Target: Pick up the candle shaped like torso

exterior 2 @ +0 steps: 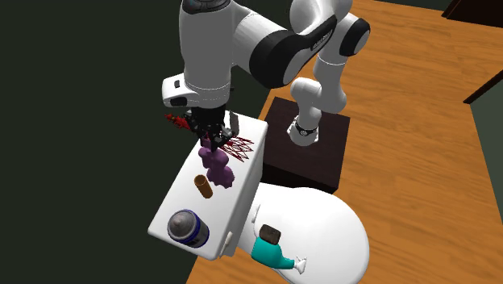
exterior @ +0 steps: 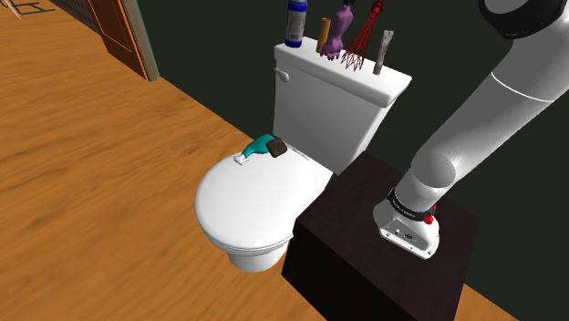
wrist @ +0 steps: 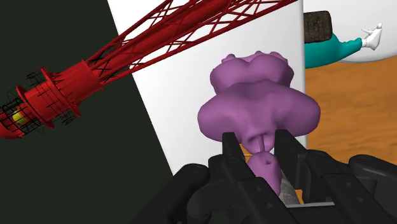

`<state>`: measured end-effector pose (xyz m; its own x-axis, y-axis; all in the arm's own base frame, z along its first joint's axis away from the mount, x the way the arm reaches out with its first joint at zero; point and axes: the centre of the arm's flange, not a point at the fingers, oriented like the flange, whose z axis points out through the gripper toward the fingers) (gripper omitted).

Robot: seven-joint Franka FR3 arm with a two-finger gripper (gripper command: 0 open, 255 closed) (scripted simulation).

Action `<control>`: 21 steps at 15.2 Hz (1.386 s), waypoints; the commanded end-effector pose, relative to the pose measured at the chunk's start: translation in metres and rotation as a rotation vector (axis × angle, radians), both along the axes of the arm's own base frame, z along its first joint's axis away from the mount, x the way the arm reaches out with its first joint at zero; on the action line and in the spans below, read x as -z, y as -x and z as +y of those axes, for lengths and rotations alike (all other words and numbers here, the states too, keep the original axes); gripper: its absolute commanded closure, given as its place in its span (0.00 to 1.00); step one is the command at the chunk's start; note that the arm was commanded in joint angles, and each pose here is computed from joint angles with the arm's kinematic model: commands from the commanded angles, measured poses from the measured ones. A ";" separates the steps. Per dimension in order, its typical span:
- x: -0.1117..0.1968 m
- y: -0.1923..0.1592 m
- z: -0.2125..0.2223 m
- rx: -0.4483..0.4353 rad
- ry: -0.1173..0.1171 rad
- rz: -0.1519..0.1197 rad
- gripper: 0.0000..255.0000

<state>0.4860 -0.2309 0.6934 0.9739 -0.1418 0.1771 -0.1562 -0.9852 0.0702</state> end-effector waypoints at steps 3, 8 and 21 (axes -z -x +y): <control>0.000 0.000 0.000 0.000 0.000 0.001 1.00; -0.015 0.000 -0.001 0.000 0.000 0.001 1.00; -0.080 0.000 -0.001 0.000 0.000 0.001 1.00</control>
<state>0.4848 -0.2319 0.7691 0.9741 -0.1424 0.1757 -0.1566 -0.9852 0.0700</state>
